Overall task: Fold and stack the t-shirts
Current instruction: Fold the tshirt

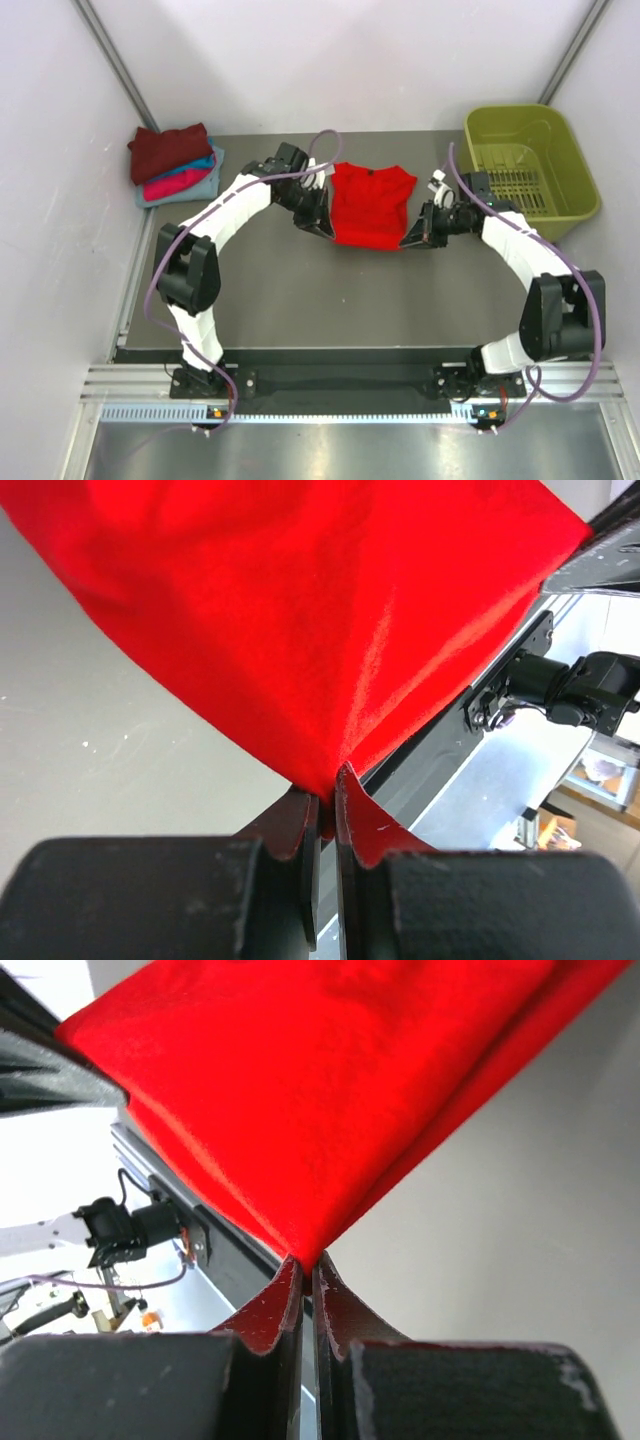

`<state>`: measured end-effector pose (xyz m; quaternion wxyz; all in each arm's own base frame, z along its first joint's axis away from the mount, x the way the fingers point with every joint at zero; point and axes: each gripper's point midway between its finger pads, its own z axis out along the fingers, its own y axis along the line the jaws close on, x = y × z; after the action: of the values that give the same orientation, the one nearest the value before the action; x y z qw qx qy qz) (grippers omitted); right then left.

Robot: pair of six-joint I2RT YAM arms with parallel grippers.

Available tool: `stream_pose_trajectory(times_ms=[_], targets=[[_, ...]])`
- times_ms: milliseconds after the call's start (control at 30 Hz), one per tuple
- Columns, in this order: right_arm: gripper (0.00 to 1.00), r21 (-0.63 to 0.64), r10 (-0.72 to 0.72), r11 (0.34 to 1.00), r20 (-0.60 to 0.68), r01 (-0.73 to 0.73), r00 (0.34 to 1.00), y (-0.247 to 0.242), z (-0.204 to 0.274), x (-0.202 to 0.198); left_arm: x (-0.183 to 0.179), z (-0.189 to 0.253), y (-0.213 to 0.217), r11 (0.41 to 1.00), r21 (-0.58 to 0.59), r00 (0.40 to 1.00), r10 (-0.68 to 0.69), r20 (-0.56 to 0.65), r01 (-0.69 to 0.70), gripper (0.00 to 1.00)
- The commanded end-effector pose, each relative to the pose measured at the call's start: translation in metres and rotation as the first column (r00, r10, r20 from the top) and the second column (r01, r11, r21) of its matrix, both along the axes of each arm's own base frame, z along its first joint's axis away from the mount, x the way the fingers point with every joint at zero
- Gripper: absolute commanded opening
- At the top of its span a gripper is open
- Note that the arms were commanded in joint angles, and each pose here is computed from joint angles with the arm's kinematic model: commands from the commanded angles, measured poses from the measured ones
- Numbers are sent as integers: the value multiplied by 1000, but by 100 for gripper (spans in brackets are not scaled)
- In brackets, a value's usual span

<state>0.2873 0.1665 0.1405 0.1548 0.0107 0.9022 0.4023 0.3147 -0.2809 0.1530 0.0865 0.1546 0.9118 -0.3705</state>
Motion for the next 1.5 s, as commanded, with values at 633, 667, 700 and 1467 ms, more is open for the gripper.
stream_pose_trajectory(times_ms=[633,667,700,1467], targets=[[0,43,-184,983,176,179,967,-47,29,136,119,-4,-8,996,72,968,24,250,-44,0],[0,45,-184,983,188,179,965,-48,30,143,125,-6,-10,996,69,966,27,258,-47,0],[0,45,-187,982,189,181,964,-48,28,154,133,-5,-9,996,64,962,36,271,-56,0],[0,58,-193,981,271,184,943,-44,-18,276,266,-53,-15,975,69,820,137,556,-210,0]])
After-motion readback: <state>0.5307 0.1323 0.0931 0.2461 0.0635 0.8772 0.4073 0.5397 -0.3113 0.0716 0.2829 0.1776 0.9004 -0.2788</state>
